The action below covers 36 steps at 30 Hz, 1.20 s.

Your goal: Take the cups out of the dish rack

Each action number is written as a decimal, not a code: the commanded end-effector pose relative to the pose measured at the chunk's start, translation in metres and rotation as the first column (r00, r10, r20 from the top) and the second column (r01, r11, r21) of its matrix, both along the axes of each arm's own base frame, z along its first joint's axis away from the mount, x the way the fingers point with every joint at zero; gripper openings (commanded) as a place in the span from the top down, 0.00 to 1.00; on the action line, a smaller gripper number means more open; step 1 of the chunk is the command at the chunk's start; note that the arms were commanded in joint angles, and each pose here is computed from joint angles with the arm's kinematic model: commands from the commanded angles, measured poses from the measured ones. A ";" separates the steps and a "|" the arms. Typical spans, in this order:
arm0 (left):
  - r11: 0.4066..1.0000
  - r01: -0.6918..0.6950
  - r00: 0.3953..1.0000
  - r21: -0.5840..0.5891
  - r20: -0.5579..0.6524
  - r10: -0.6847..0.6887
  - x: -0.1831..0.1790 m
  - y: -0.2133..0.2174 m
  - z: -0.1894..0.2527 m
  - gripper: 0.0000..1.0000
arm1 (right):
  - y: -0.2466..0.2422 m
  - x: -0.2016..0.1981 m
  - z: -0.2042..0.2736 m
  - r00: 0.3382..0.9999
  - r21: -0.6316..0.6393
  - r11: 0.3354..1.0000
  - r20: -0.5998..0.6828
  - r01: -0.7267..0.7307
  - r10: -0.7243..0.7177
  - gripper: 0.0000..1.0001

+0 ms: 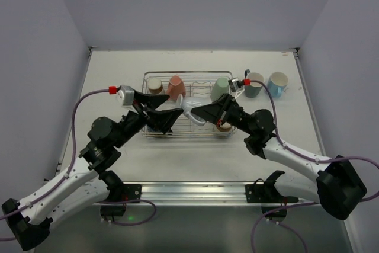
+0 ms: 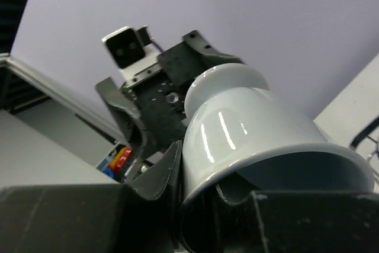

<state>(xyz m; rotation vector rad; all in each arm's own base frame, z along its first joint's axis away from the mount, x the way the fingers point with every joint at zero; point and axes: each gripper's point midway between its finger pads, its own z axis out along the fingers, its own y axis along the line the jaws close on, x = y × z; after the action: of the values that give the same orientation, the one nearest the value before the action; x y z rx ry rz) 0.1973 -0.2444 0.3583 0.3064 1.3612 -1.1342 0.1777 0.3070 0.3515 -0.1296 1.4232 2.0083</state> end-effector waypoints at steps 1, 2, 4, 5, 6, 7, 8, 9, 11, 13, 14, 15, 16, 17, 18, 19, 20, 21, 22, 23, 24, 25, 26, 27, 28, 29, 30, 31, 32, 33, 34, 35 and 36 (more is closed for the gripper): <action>0.996 -0.088 0.996 0.020 0.034 0.087 0.008 0.013 0.004 0.00 | -0.011 0.012 0.012 0.993 0.048 0.993 0.048 0.104 -0.106 1.00; 0.992 -0.118 0.993 0.035 0.025 0.117 0.012 0.017 0.002 0.00 | -0.014 0.012 0.015 0.989 0.045 0.991 0.075 0.123 -0.126 1.00; 0.983 -0.156 0.988 0.101 0.010 0.156 0.015 0.024 -0.002 0.00 | -0.014 0.019 0.004 0.986 -0.025 0.987 0.060 0.157 -0.155 1.00; 0.971 -0.209 0.978 0.118 -0.001 0.211 0.021 0.032 -0.002 0.00 | -0.016 0.027 -0.003 0.977 -0.097 0.973 0.069 0.210 -0.204 1.00; 0.962 -0.231 0.972 0.147 -0.009 0.235 0.023 0.037 -0.005 0.00 | -0.018 0.032 -0.009 0.969 -0.148 0.958 0.071 0.244 -0.236 1.00; 0.944 -0.244 0.966 0.224 -0.025 0.256 0.024 0.042 -0.014 0.00 | -0.021 0.039 -0.013 0.958 -0.204 0.936 0.089 0.287 -0.274 1.00; 0.931 -0.256 0.961 0.261 -0.033 0.274 0.026 0.045 -0.018 0.00 | -0.030 0.056 0.002 0.906 -0.253 0.874 0.197 0.415 -0.374 1.00; 0.904 -0.280 0.948 0.324 -0.054 0.313 0.032 0.049 -0.030 0.00 | -0.040 0.064 -0.028 0.895 -0.422 0.790 0.172 0.445 -0.412 1.00; 0.836 -0.299 0.924 0.460 -0.079 0.374 0.036 0.062 -0.053 0.00 | -0.070 0.090 -0.013 0.787 -0.503 0.608 0.334 0.614 -0.519 1.00; 0.759 -0.285 0.902 0.585 -0.104 0.418 0.039 0.070 -0.083 0.00 | -0.102 0.105 -0.034 0.752 -0.646 0.433 0.362 0.629 -0.551 1.00; 0.724 -0.295 0.886 0.624 -0.105 0.451 0.043 0.075 -0.095 0.00 | -0.117 0.106 -0.053 0.759 -0.717 0.346 0.388 0.606 -0.523 1.00; 0.704 -0.295 0.880 0.646 -0.104 0.464 0.044 0.078 -0.102 0.00 | -0.127 0.112 -0.062 0.758 -0.755 0.294 0.382 0.586 -0.528 1.00; 0.682 -0.286 0.875 0.674 -0.106 0.472 0.044 0.081 -0.112 0.00 | -0.148 0.123 -0.064 0.728 -0.771 0.236 0.384 0.592 -0.568 1.00; 0.668 -0.288 0.871 0.686 -0.103 0.481 0.045 0.082 -0.117 0.00 | -0.159 0.124 -0.075 0.728 -0.797 0.184 0.396 0.575 -0.559 1.00; 0.658 -0.284 0.871 0.697 -0.100 0.481 0.045 0.083 -0.122 0.00 | -0.171 0.132 -0.087 0.715 -0.823 0.123 0.396 0.555 -0.576 1.00; 0.652 -0.282 0.871 0.704 -0.098 0.482 0.046 0.083 -0.124 0.00 | -0.188 0.139 -0.091 0.692 -0.833 0.065 0.411 0.549 -0.593 1.00; 0.643 -0.284 0.868 0.711 -0.094 0.487 0.047 0.084 -0.127 0.00 | -0.195 0.141 -0.101 0.692 -0.851 0.030 0.405 0.524 -0.598 1.00; 0.635 -0.283 0.867 0.718 -0.092 0.490 0.047 0.085 -0.129 0.00 | -0.199 0.145 -0.108 0.698 -0.865 0.014 0.395 0.501 -0.597 1.00; 0.624 -0.282 0.865 0.729 -0.088 0.494 0.048 0.086 -0.133 0.00 | -0.206 0.154 -0.123 0.701 -0.887 -0.017 0.376 0.461 -0.607 1.00; 0.612 -0.284 0.860 0.738 -0.086 0.503 0.049 0.087 -0.137 0.00 | -0.208 0.157 -0.131 0.701 -0.896 -0.033 0.369 0.443 -0.610 1.00; 0.601 -0.278 0.858 0.749 -0.087 0.506 0.049 0.088 -0.143 0.00 | -0.211 0.161 -0.138 0.699 -0.904 -0.052 0.364 0.424 -0.615 1.00; 0.596 -0.274 0.857 0.755 -0.090 0.508 0.049 0.089 -0.146 0.00 | -0.214 0.165 -0.145 0.702 -0.913 -0.059 0.351 0.404 -0.620 1.00; 0.595 -0.267 0.858 0.758 -0.095 0.505 0.048 0.088 -0.149 0.00 | -0.215 0.170 -0.161 0.711 -0.929 -0.073 0.326 0.362 -0.623 1.00; 0.594 -0.261 0.857 0.761 -0.101 0.506 0.047 0.089 -0.153 0.00 | -0.216 0.172 -0.168 0.712 -0.935 -0.081 0.317 0.345 -0.626 1.00; 0.594 -0.255 0.858 0.763 -0.106 0.503 0.047 0.088 -0.155 0.00 | -0.219 0.175 -0.174 0.711 -0.941 -0.088 0.307 0.328 -0.633 1.00; 0.592 -0.245 0.859 0.768 -0.111 0.499 0.046 0.087 -0.158 0.00 | -0.218 0.179 -0.187 0.718 -0.951 -0.090 0.283 0.295 -0.636 1.00; 0.590 -0.239 0.860 0.771 -0.114 0.497 0.046 0.086 -0.160 0.00 | -0.219 0.181 -0.193 0.717 -0.955 -0.091 0.272 0.281 -0.641 1.00; 0.590 -0.227 0.863 0.775 -0.121 0.491 0.046 0.084 -0.163 0.00 | -0.220 0.184 -0.206 0.720 -0.963 -0.104 0.256 0.249 -0.646 1.00; 0.587 -0.220 0.864 0.779 -0.124 0.488 0.046 0.084 -0.165 0.00 | -0.221 0.186 -0.212 0.720 -0.965 -0.110 0.252 0.239 -0.647 1.00; 0.583 -0.212 0.864 0.785 -0.128 0.486 0.046 0.083 -0.168 0.00 | -0.221 0.188 -0.219 0.719 -0.968 -0.112 0.243 0.225 -0.651 1.00; 0.581 -0.208 0.865 0.787 -0.130 0.486 0.046 0.083 -0.169 0.00 | -0.222 0.189 -0.225 0.722 -0.971 -0.117 0.232 0.207 -0.652 1.00; 0.579 -0.203 0.865 0.789 -0.133 0.484 0.046 0.082 -0.170 0.00 | -0.222 0.190 -0.237 0.727 -0.976 -0.125 0.216 0.177 -0.652 1.00; 0.577 -0.200 0.865 0.791 -0.134 0.484 0.046 0.082 -0.172 0.00 | -0.222 0.191 -0.241 0.727 -0.978 -0.128 0.210 0.167 -0.654 1.00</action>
<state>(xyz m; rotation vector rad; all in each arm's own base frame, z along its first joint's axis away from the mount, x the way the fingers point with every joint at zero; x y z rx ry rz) 0.2444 -0.1638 0.1926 0.3916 2.0690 -0.2254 0.3453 0.0859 0.0993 0.1475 2.5341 0.0657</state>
